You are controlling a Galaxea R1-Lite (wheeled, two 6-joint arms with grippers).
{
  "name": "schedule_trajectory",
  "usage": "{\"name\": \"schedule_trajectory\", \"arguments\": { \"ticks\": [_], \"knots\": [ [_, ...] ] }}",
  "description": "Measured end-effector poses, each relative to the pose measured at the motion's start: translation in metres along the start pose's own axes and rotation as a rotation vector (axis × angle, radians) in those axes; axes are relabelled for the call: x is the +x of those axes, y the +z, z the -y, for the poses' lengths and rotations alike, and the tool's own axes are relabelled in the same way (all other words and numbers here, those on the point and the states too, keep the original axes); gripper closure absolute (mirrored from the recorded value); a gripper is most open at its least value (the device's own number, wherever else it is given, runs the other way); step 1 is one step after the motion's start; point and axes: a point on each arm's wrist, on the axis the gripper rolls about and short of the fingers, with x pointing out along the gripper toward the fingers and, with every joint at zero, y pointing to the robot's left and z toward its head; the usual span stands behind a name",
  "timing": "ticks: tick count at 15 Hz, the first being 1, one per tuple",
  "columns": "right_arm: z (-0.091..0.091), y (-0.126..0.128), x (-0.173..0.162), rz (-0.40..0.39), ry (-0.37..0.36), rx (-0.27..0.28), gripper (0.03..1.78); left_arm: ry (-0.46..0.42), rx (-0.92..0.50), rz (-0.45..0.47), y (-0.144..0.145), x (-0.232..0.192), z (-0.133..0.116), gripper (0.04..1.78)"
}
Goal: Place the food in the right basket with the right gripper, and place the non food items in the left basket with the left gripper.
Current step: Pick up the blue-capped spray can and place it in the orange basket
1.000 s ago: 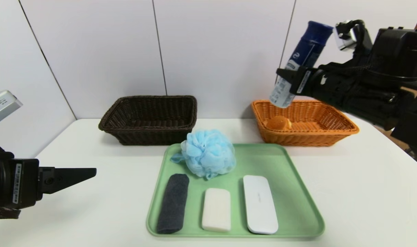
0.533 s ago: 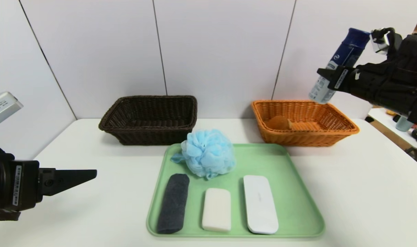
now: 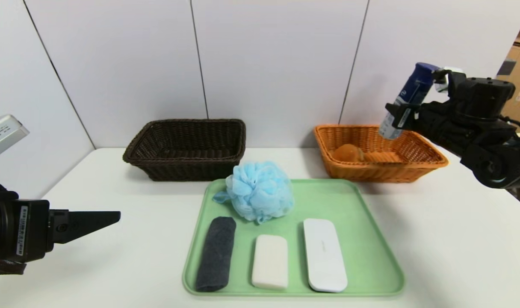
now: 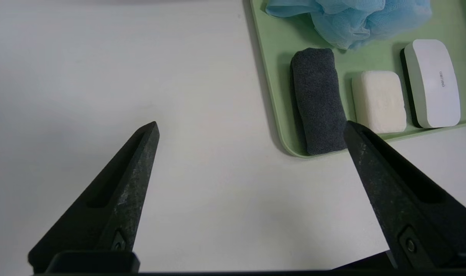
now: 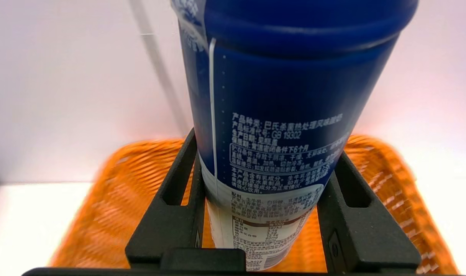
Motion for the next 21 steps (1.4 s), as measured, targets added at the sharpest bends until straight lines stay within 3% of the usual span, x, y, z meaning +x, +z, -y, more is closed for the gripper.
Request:
{"name": "schedule_trajectory", "arguments": {
  "ticks": [7, 13, 17, 21],
  "knots": [
    [0.018, -0.045, 0.026, -0.052, -0.044, -0.022, 1.01, 0.000, 0.000, -0.002, 0.000, 0.001, 0.000, 0.13],
    [0.024, -0.060, 0.038, -0.069, -0.071, -0.044, 1.01, 0.000, 0.000, -0.007, 0.000, 0.001, 0.000, 0.13],
    [0.025, -0.062, 0.041, -0.051, -0.074, -0.043, 0.65, 0.000, 0.000, -0.008, 0.000, 0.002, 0.000, 0.13],
    [0.026, -0.053, 0.039, -0.028, -0.077, -0.041, 0.43, 0.001, 0.000, -0.009, 0.001, 0.004, 0.000, 0.13]
  ]
}}
